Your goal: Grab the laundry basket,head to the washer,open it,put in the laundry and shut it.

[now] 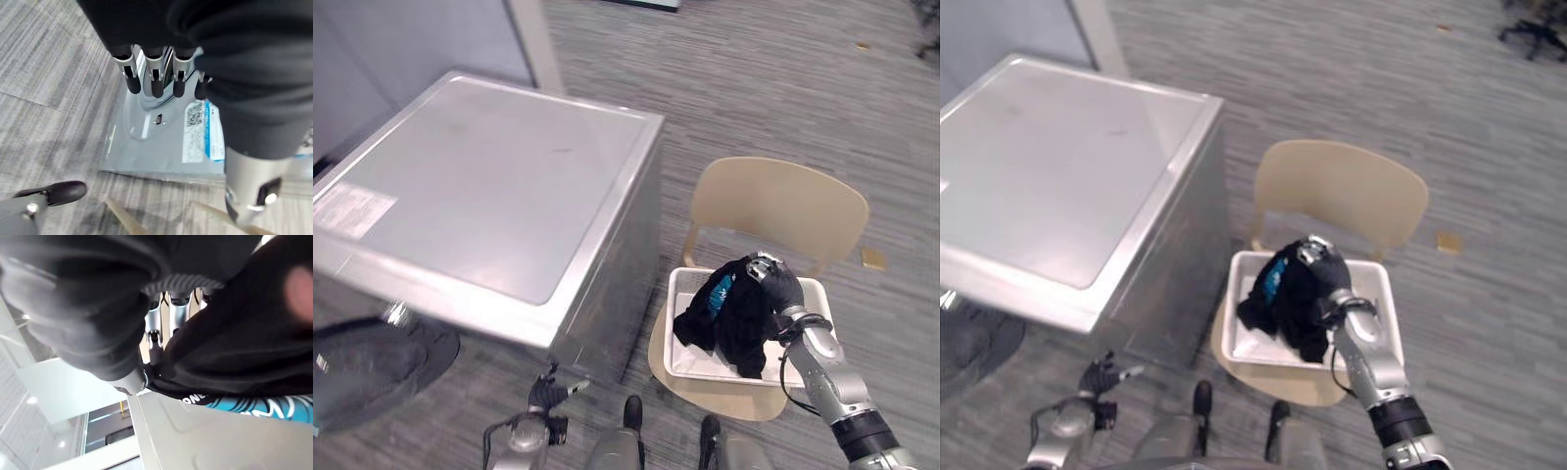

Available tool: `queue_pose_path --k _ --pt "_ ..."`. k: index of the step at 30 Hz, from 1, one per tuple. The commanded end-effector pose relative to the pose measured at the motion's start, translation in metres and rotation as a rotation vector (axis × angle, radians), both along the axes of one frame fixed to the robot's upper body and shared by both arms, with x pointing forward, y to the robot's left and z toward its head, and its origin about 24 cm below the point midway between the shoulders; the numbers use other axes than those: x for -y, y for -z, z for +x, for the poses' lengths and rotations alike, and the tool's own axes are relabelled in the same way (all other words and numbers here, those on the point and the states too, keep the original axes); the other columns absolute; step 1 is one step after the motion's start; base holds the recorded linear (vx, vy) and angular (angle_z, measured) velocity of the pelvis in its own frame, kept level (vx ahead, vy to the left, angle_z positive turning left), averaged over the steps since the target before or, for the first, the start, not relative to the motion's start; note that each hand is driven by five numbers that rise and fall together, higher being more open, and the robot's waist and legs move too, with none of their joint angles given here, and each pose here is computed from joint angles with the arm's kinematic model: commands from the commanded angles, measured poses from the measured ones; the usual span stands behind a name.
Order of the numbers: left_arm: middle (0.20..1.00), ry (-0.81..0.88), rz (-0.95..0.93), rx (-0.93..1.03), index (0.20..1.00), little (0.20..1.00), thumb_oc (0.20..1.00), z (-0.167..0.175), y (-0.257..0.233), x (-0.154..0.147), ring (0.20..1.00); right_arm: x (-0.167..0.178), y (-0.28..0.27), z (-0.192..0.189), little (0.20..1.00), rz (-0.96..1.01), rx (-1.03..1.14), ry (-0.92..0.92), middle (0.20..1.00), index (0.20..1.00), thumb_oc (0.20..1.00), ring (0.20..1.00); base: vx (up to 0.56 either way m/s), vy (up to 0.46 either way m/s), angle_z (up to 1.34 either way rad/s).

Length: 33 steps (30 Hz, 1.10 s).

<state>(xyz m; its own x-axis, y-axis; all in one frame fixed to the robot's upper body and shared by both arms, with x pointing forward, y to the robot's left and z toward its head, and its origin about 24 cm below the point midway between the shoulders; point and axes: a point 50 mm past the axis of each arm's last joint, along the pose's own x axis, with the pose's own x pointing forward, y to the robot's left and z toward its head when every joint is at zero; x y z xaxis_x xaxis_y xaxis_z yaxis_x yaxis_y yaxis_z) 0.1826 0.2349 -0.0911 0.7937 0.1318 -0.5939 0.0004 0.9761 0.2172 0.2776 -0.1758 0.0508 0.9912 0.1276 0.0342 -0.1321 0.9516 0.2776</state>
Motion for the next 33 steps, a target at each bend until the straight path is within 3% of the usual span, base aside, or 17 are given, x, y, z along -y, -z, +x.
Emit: queue_pose_path --k 1,7,13,17,22,23,28,29,30,33 --pt "1.0 0.043 0.007 0.183 1.0 1.0 1.0 0.027 -0.028 0.003 1.0 -0.004 -0.055 0.007 0.2 0.238 0.279 0.026 0.2 0.2 0.2 0.2 -0.29 -0.21 0.59" --pt "1.0 0.066 -0.045 0.284 1.0 1.0 1.0 0.038 -0.046 0.019 1.0 -0.01 -0.081 0.01 0.2 0.306 0.386 0.032 0.2 0.2 0.2 0.2 -0.35 -0.175 0.29" --pt "1.0 0.288 -0.046 0.488 1.0 1.0 1.0 0.061 -0.09 0.054 1.0 -0.023 -0.11 0.002 0.2 0.272 0.509 -0.052 0.2 0.2 0.2 0.2 -0.3 0.025 0.78" --pt "1.0 0.506 -0.042 0.671 1.0 1.0 1.0 0.078 -0.129 0.101 1.0 -0.047 -0.131 -0.008 0.2 0.287 0.601 -0.184 0.2 0.2 0.2 0.2 -0.1 0.12 0.66" --pt "1.0 0.613 0.026 0.78 1.0 1.0 1.0 0.093 -0.148 0.144 1.0 -0.073 -0.145 -0.015 0.2 0.384 0.642 -0.288 0.2 0.2 0.2 0.2 0.01 0.206 0.64" --pt "1.0 0.661 0.044 0.813 1.0 1.0 1.0 0.102 -0.155 0.171 1.0 -0.095 -0.157 -0.023 0.2 0.437 0.677 -0.391 0.2 0.2 0.2 0.2 -0.02 0.227 -0.11" --pt "1.0 0.727 0.171 0.792 1.0 1.0 1.0 0.118 -0.15 0.194 1.0 -0.118 -0.174 -0.031 0.2 0.519 0.709 -0.512 0.2 0.2 0.2 0.2 -0.03 0.113 -0.08" --pt "0.263 0.726 0.178 0.79 0.263 0.263 0.263 0.118 -0.15 0.194 0.263 -0.119 -0.173 -0.031 0.2 0.523 0.705 -0.519 0.2 0.2 0.2 0.2 -0.01 0.053 0.02" --pt "0.2 0.726 0.177 0.791 0.2 0.2 0.2 0.118 -0.15 0.194 0.2 -0.119 -0.173 -0.031 0.2 0.523 0.705 -0.52 0.2 0.2 0.2 0.2 0.0 0.035 -0.02" --pt "0.2 0.707 0.171 0.791 0.2 0.2 0.2 0.118 -0.15 0.189 0.2 -0.119 -0.167 -0.032 0.2 0.526 0.674 -0.532 0.2 0.2 0.2 0.2 0.0 0.021 -0.14"
